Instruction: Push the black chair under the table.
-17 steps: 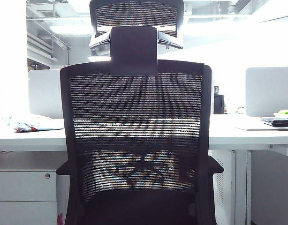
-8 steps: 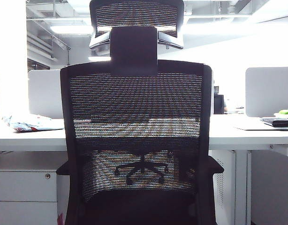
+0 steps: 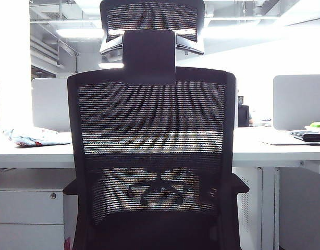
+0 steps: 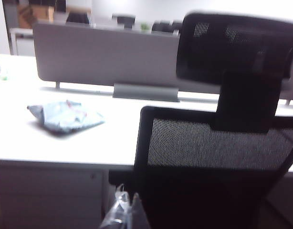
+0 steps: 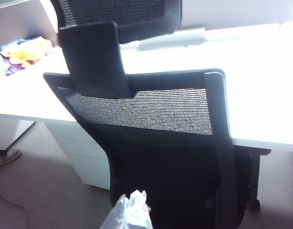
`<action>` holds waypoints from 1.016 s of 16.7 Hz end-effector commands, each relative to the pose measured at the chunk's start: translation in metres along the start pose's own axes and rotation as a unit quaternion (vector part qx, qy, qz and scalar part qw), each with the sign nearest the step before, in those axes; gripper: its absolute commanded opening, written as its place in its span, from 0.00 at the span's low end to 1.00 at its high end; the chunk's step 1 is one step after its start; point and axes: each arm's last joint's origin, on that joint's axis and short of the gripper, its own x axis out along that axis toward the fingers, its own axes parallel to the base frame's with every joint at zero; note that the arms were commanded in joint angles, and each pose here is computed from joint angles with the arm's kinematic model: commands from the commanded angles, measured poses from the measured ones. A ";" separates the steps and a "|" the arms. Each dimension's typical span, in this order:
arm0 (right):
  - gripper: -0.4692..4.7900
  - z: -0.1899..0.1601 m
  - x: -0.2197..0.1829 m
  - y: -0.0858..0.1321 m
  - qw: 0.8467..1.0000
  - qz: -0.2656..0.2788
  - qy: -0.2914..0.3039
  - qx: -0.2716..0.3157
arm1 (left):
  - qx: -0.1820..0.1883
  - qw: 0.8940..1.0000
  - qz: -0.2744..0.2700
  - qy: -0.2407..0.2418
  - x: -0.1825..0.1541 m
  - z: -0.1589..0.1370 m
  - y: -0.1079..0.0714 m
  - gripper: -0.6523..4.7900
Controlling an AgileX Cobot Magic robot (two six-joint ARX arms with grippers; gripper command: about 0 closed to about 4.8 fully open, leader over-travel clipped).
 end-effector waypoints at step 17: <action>0.08 0.002 -0.001 0.001 1.000 0.002 -0.010 -0.001 | -0.010 0.999 0.033 0.023 0.000 -0.006 0.002 0.11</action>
